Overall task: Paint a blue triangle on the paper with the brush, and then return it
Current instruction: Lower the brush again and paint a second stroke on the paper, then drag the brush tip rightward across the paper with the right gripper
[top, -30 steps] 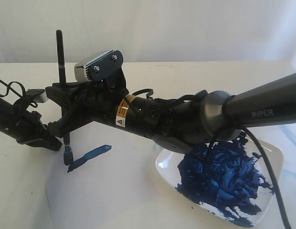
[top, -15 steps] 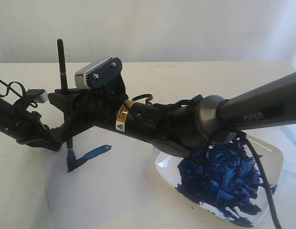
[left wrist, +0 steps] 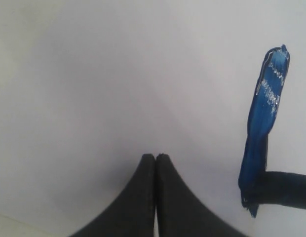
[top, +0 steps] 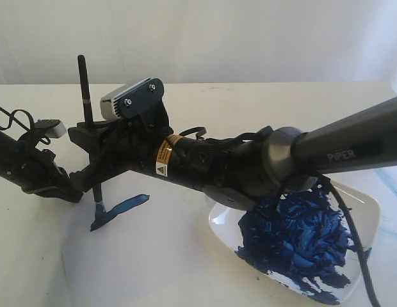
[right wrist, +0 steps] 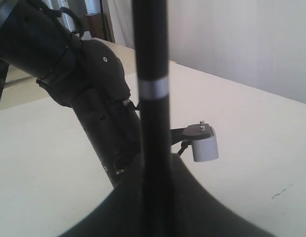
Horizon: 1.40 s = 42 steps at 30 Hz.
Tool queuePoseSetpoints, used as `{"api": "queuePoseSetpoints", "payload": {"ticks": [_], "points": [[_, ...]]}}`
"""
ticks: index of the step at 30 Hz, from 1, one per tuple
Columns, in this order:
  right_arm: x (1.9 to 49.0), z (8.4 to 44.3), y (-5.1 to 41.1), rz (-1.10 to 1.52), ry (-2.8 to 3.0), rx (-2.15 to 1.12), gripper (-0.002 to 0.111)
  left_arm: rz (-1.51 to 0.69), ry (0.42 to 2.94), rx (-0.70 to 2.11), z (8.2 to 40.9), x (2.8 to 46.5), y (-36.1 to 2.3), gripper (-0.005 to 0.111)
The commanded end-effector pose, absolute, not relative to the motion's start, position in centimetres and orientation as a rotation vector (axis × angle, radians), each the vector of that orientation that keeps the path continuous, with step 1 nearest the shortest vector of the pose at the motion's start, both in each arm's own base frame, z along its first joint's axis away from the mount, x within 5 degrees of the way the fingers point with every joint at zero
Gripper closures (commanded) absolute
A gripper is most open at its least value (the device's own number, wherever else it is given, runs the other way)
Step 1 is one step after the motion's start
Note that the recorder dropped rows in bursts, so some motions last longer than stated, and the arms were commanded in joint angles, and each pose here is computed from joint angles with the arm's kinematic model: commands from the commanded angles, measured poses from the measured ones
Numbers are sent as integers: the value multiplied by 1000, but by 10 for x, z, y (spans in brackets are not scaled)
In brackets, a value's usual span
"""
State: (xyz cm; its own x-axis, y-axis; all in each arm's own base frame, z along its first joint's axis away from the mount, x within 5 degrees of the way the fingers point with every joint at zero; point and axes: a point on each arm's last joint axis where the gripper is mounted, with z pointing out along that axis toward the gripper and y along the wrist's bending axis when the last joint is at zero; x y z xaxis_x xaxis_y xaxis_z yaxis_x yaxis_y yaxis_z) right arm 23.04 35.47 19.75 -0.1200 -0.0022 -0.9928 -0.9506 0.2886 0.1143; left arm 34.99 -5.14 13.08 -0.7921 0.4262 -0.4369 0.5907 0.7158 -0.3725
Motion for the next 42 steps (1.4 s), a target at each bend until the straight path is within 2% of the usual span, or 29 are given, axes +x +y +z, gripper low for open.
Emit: {"api": "queuePoseSetpoints", "payload": {"ticks": [1,29,42], "points": [[228,205,354,1052,1434,-955,108,-764,2615,809,129,346,-53,107],[226,217,344,984,1619,-977,108,-766,2615,810,130,346,-53,107],[228,228,330,841,1760,-957,108,-766,2615,810,130,346,-53,107]]}}
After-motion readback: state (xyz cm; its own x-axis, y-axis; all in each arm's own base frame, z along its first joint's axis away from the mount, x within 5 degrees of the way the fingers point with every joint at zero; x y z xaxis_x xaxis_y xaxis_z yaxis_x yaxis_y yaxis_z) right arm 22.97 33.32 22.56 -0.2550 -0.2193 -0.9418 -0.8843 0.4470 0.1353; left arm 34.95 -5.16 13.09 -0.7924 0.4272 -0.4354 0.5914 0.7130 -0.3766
